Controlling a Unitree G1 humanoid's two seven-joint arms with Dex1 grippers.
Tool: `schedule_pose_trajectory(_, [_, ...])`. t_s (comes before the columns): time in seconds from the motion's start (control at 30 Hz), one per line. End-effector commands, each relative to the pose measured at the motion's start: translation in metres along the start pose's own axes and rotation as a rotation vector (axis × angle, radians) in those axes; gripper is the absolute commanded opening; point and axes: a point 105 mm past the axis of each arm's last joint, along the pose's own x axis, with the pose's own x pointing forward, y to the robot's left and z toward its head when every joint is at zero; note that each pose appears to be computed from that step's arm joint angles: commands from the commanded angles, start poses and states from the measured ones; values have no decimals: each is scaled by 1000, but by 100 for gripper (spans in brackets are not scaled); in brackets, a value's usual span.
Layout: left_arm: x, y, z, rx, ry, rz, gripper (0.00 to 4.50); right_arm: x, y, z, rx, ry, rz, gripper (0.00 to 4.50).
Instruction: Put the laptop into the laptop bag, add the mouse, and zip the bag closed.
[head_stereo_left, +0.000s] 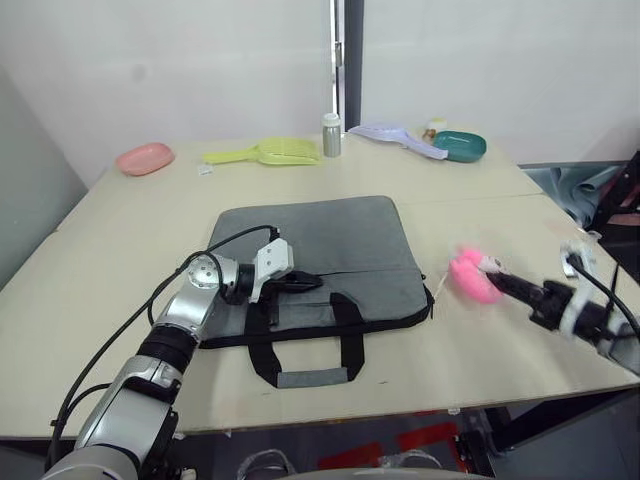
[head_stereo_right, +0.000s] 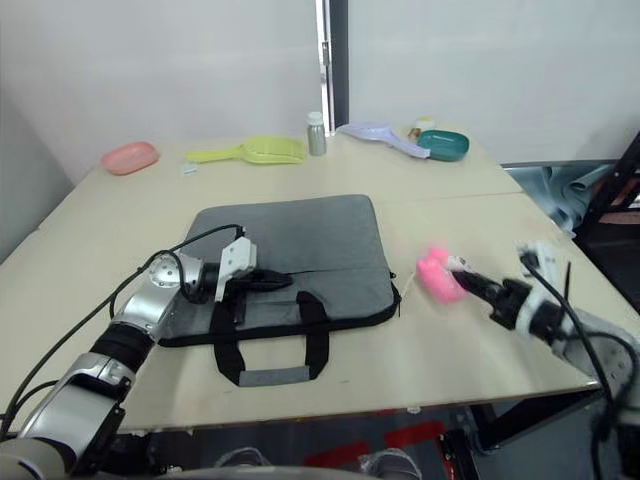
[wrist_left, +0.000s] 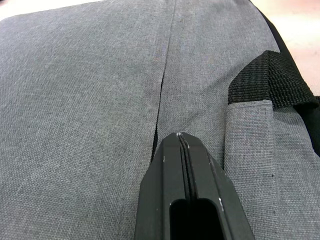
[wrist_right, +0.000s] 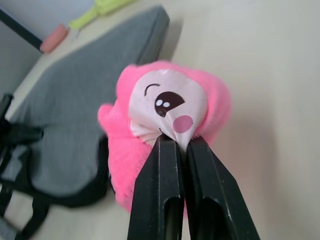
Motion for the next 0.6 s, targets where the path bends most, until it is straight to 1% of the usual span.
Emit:
schedule_pose_trajectory(0.03, [-5, -66, -88, -225, 306, -199, 0, 15, 12, 16, -59, -41, 22, 3])
schedule_pose_trajectory(0.17, [-6, -68, -89, -224, 308, -205, 0, 31, 13, 24, -92, -40, 23, 3])
schedule_pose_trajectory(0.3, [-5, -69, -90, -227, 306, -204, 0, 47, 4, 30, -115, -52, -19, 3])
schedule_pose_trajectory(0.4, [-5, -69, -89, -229, 300, -201, 0, 57, -7, 30, -143, -55, -81, 3])
schedule_pose_trajectory(0.5, [-6, -69, -89, -232, 300, -197, 0, 62, -15, 27, -167, -53, -128, 3])
schedule_pose_trajectory(0.6, [-8, -70, -90, -238, 300, -194, 0, 65, -23, 28, -170, -80, -173, 3])
